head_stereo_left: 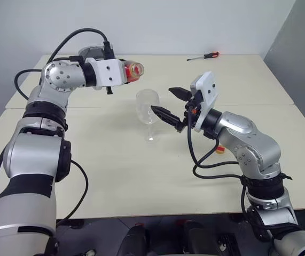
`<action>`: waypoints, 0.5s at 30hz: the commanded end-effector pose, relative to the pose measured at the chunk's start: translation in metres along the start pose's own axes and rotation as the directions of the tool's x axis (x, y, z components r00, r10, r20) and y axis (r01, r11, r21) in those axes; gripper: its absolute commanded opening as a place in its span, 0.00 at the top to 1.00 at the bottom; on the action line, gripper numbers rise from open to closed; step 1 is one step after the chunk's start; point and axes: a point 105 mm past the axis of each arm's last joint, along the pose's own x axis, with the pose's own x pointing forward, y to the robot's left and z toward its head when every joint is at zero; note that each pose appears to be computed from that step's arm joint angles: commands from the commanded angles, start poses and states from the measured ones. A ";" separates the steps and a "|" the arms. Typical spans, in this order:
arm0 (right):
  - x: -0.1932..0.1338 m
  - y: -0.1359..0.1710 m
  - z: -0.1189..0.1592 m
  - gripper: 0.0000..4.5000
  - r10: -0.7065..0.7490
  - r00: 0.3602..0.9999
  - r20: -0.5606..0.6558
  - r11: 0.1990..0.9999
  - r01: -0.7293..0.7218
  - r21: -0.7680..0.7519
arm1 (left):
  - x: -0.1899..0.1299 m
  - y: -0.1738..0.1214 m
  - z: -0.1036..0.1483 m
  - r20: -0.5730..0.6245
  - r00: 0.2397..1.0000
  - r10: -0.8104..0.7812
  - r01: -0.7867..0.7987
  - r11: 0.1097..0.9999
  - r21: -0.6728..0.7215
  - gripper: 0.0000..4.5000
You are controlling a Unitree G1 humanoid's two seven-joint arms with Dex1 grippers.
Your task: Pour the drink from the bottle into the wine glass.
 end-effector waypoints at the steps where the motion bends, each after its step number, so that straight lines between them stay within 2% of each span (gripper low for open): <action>1: 0.001 0.002 0.014 0.00 0.016 0.999 0.046 0.999 -0.014 -0.043 | -0.009 0.025 0.011 0.007 0.998 0.057 -0.058 0.992 0.114 0.73; 15: 0.002 0.004 0.014 0.00 0.022 0.998 0.050 0.999 -0.020 -0.041 | -0.011 0.029 0.009 -0.062 0.997 0.056 -0.034 0.950 0.309 0.73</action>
